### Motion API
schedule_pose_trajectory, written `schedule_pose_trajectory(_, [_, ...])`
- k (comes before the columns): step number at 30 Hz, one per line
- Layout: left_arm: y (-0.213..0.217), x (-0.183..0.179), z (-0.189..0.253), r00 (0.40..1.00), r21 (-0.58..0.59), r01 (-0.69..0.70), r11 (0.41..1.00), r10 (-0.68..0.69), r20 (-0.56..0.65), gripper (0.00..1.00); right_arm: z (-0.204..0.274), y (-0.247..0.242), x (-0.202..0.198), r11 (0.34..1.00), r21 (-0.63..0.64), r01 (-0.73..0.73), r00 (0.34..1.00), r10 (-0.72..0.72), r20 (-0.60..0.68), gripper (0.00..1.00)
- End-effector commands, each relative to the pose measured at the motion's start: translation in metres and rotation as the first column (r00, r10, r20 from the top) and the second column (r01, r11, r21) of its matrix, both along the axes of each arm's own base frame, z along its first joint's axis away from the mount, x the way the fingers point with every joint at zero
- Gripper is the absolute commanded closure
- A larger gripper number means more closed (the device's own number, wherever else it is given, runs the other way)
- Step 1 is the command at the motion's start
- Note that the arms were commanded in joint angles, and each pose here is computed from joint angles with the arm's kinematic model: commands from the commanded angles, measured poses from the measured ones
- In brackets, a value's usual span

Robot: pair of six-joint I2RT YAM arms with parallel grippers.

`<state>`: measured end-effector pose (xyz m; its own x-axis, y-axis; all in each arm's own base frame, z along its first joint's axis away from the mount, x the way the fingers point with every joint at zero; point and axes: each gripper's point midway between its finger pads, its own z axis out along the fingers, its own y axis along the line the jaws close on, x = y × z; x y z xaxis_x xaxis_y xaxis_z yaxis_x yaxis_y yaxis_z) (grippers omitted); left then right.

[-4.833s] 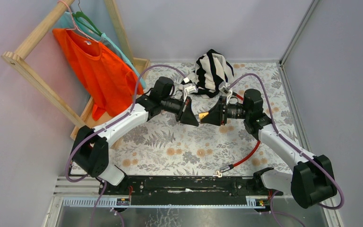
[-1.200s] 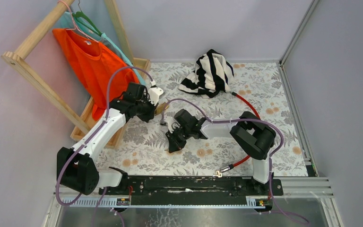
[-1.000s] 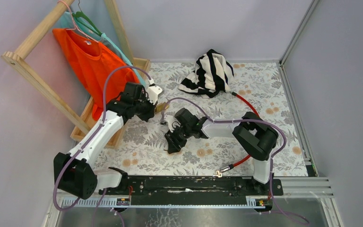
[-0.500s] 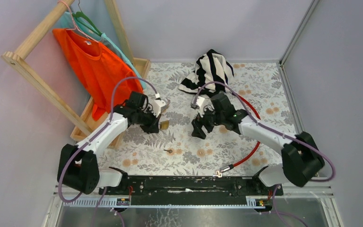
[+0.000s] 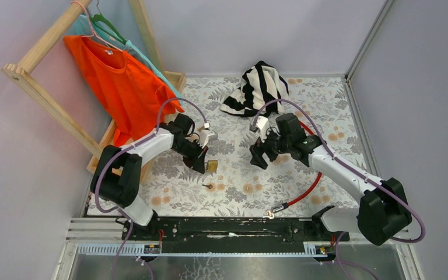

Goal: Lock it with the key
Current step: Place the lock at the center of the board.

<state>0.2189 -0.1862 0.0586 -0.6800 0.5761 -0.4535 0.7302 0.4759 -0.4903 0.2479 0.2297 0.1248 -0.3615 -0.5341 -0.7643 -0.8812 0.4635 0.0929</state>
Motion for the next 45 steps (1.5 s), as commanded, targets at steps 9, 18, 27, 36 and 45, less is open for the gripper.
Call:
schedule_pose_trajectory(9, [0.0, -0.006, -0.017, 0.991, 0.003, 0.114, 0.993, -0.114, -0.071, 0.83, -0.004, -0.039, 0.02, 0.997, 0.02, 0.081, 0.996, -0.081, 0.03, 0.12])
schedule_pose_trajectory(18, [0.007, 0.001, -0.029, 0.989, 0.053, 0.138, 0.989, -0.134, -0.064, 0.6, -0.015, -0.055, 0.028, 0.992, 0.016, 0.124, 0.992, -0.124, -0.003, 0.12])
schedule_pose_trajectory(27, [0.024, 0.025, -0.032, 0.998, 0.195, 0.052, 0.979, -0.058, 0.023, 0.43, -0.008, -0.052, 0.03, 0.992, 0.039, 0.119, 0.993, -0.119, -0.003, 0.1])
schedule_pose_trajectory(36, [0.044, 0.092, -0.001, 0.938, 0.306, -0.167, 0.937, 0.055, 0.343, 0.23, 0.011, -0.046, 0.03, 0.989, 0.091, 0.12, 0.993, -0.121, -0.002, 0.04])
schedule_pose_trajectory(45, [0.027, 0.165, 0.014, 0.869, 0.243, -0.328, 0.913, 0.19, 0.457, 0.2, 0.024, -0.047, 0.032, 0.986, 0.104, 0.132, 0.99, -0.136, 0.032, 0.04])
